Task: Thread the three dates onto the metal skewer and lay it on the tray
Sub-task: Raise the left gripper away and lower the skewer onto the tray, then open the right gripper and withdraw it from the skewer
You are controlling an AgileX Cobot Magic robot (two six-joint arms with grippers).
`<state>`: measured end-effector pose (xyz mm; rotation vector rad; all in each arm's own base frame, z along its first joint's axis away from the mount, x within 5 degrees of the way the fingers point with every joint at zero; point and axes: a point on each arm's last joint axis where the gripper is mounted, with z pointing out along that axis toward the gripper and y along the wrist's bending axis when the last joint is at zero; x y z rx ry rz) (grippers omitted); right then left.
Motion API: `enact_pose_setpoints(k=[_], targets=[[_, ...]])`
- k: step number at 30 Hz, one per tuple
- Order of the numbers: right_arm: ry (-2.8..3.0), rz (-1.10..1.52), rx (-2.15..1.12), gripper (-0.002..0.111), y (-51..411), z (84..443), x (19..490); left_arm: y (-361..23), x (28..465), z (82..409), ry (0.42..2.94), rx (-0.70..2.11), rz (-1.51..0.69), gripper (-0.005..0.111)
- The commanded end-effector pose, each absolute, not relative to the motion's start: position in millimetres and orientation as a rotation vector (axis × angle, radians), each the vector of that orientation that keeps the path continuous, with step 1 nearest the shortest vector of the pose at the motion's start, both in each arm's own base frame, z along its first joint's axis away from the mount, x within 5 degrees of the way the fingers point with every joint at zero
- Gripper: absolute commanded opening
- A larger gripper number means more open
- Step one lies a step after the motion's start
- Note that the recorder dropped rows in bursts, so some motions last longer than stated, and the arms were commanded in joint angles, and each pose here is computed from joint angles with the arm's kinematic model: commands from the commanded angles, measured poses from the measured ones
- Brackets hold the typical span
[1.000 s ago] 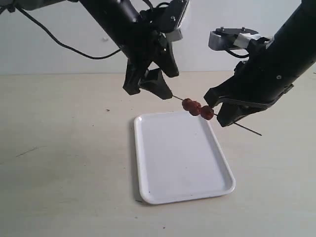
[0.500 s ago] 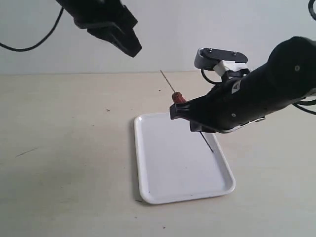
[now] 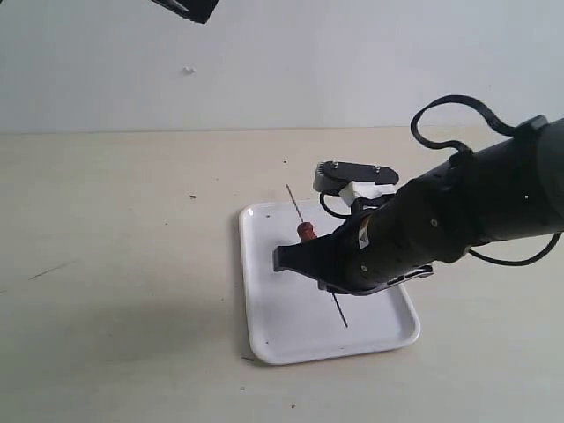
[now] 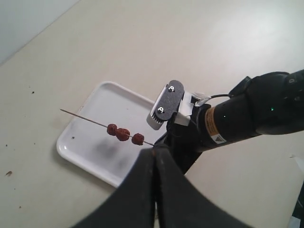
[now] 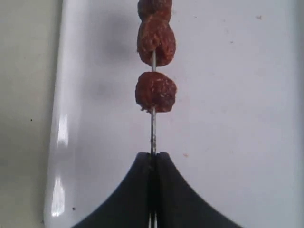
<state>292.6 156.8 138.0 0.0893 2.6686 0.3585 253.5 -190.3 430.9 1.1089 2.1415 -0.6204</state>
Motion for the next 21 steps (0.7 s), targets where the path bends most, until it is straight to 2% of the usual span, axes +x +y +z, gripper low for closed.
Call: enact_pose_setpoints(k=[1,4,6,11,14,21], targets=[[2.677,0.355,0.098,0.0,158.5,125.3,294.0,-189.3,252.9,432.6,2.135,1.088,-0.627,0.0],[2.689,0.347,0.102,0.001,158.3,122.0,293.7,-189.3,253.6,432.9,2.128,1.085,-0.62,0.0],[2.689,0.347,0.102,0.006,158.4,121.5,293.8,-189.4,254.0,433.2,2.123,1.083,-0.619,0.0],[2.688,0.348,0.102,0.03,158.5,121.6,293.9,-189.4,254.7,433.6,2.116,1.08,-0.614,0.0],[2.688,0.348,0.102,0.04,158.5,121.6,293.9,-189.4,254.7,433.6,2.116,1.08,-0.614,0.0],[2.728,0.322,0.103,0.044,156.6,123.1,290.5,-189.4,254.7,433.6,2.116,1.08,-0.614,0.0]])
